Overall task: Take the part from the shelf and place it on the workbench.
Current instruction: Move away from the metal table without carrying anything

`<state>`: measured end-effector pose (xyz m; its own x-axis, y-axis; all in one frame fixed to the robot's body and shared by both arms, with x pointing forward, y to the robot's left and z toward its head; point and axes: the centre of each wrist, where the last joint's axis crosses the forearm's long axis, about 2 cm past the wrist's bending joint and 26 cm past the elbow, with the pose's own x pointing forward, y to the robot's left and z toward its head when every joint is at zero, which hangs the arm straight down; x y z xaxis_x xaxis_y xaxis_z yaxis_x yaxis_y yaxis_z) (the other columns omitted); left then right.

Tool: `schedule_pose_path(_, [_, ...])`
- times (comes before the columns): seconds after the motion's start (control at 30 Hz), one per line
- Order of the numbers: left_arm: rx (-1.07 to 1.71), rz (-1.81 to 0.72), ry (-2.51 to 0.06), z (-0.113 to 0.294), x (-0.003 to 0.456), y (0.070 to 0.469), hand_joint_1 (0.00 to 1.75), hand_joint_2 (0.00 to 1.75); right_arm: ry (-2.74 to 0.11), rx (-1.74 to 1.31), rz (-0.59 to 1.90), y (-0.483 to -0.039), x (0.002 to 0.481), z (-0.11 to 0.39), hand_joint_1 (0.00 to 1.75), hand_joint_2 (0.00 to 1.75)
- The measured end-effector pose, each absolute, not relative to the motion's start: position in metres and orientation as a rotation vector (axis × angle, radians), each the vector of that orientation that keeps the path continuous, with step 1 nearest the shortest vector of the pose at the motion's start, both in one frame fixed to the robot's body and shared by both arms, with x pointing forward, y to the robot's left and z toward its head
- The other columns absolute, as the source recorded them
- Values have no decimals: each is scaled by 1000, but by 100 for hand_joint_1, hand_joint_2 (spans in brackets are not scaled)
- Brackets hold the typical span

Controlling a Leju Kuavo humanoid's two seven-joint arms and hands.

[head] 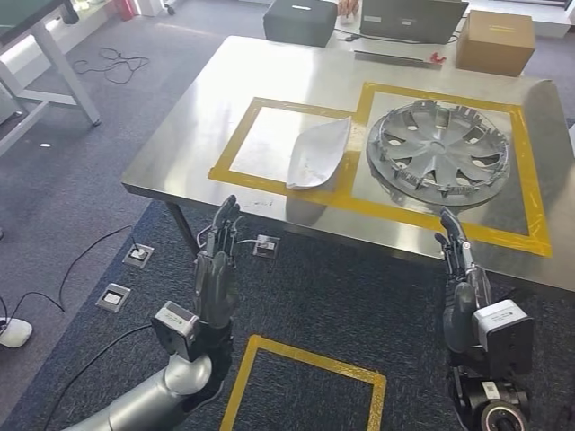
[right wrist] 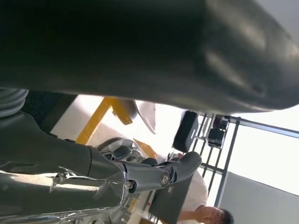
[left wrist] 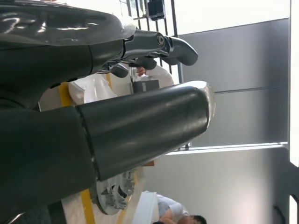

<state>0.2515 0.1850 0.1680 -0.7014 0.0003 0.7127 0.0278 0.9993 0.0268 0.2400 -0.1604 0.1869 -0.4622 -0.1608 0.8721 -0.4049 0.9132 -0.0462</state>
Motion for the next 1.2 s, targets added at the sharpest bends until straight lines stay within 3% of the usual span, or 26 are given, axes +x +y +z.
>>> schedule_pose_path(1.2, [5, -13, -2340, 169, 254, 188, 0, 0, -2045, 386, 300, -164, 239, 186, 0, 0])
